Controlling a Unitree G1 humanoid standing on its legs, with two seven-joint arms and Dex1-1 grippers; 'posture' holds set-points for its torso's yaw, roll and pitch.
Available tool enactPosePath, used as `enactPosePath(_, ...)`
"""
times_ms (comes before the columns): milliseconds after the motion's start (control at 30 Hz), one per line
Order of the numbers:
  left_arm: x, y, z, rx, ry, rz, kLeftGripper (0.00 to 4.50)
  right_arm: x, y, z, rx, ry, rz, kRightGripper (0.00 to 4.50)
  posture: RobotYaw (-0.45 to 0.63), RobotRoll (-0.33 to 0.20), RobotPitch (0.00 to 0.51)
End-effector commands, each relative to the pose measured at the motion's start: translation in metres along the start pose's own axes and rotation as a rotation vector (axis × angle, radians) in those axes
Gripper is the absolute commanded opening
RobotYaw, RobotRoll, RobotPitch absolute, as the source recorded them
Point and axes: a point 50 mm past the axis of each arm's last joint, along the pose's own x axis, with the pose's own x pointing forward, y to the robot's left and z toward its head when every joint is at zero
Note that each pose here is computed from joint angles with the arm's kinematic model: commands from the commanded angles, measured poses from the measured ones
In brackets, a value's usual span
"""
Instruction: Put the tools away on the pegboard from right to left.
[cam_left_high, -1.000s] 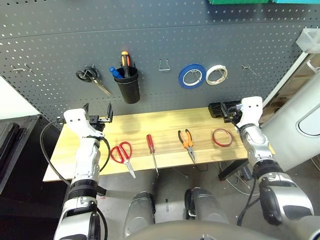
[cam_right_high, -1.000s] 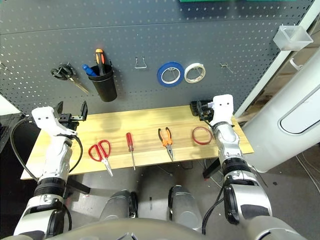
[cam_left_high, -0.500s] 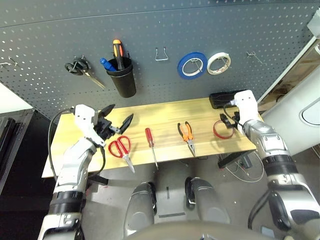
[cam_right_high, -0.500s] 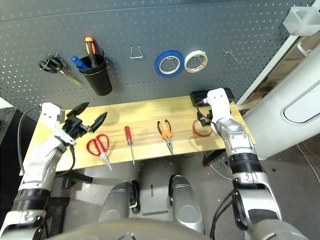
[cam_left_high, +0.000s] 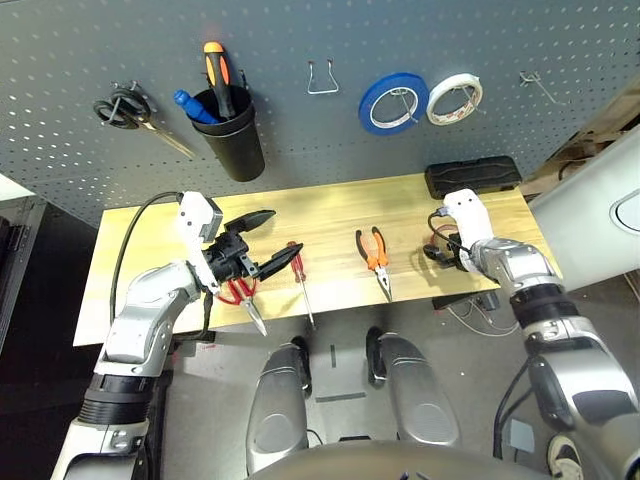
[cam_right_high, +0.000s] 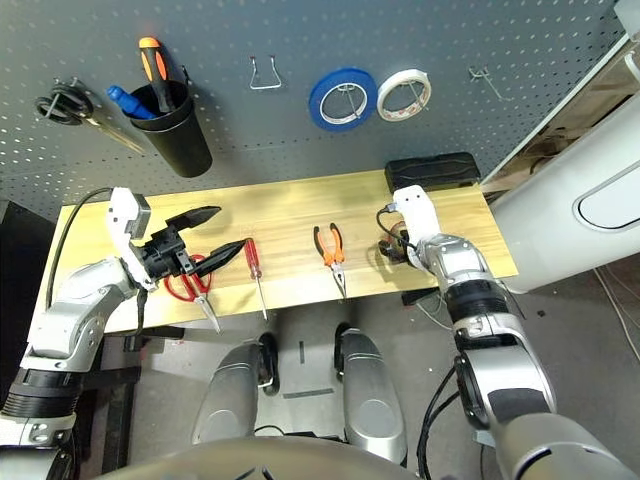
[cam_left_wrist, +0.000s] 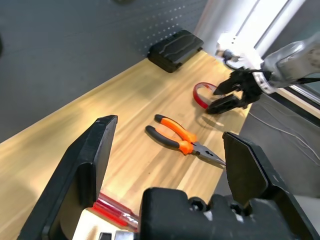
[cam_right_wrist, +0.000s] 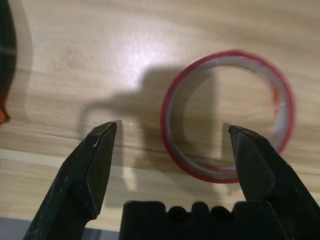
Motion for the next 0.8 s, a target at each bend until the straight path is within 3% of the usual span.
enactPosePath(33, -0.003, -0.007, -0.005, -0.01, 0.014, -0.02, 4.5, 0.009, 0.001, -0.016, 0.002, 0.054, -0.014, 3.87, -0.07, 0.0, 0.266)
enactPosePath(367, 0.001, -0.003, -0.001, 0.014, -0.013, -0.001, 4.5, 0.012, -0.001, -0.011, 0.008, 0.014, -0.028, 0.06, -0.07, 0.0, 0.209)
enactPosePath(567, 0.008, 0.002, 0.01, 0.021, -0.047, -0.02, 4.5, -0.005, -0.009, 0.006, -0.043, -0.108, -0.046, 0.02, -0.08, 0.0, 0.155)
enactPosePath(800, 0.008, 0.014, 0.039, 0.003, -0.101, -0.054, 4.5, -0.052, -0.017, 0.018, -0.067, -0.264, -0.13, 0.02, -0.1, 0.0, 0.107)
